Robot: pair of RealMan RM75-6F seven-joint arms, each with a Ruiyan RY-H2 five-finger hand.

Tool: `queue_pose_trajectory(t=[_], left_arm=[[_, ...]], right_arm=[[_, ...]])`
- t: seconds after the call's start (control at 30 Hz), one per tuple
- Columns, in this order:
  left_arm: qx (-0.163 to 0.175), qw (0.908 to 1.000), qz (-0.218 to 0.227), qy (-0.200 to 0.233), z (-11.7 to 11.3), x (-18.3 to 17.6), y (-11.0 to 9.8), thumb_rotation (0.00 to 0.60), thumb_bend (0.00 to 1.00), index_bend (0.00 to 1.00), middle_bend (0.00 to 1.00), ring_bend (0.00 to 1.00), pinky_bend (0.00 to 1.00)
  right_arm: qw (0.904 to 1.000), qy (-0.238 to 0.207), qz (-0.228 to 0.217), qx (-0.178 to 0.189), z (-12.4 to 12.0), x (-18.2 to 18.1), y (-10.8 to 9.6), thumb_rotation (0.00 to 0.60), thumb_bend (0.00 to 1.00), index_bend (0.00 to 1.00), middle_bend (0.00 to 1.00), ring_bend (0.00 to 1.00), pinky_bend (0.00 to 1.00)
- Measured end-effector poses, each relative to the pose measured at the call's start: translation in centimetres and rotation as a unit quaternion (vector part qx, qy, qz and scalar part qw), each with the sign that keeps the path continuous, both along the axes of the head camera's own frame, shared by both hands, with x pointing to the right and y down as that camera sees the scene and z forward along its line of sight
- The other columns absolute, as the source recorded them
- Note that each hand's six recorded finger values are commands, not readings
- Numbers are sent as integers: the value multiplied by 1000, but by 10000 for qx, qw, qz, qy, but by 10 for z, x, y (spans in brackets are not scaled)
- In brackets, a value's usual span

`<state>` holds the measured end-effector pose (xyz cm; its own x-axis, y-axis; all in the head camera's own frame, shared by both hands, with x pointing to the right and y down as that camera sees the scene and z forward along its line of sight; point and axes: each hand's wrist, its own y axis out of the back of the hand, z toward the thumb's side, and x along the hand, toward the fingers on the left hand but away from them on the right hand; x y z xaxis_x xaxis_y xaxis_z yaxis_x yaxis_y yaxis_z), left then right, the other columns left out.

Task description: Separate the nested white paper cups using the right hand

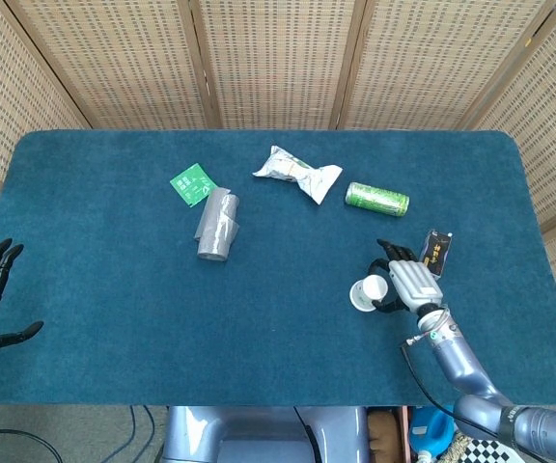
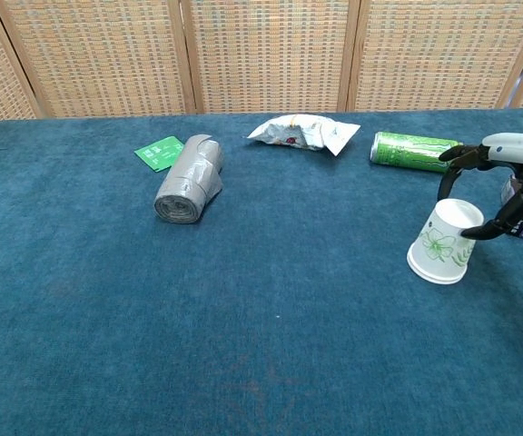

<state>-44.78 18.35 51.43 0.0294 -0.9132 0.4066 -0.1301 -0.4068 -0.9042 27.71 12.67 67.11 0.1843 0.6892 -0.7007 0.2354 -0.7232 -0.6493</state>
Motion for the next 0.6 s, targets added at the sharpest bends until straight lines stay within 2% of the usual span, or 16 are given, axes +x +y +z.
queue_pose_trajectory(t=[0.6], left_arm=[[-8, 10000, 9, -2, 0, 0, 0, 600, 63, 0, 0, 0, 0]], right_arm=[[9999, -104, -48, 61, -8, -4, 0, 600, 406, 415, 0, 0, 0]])
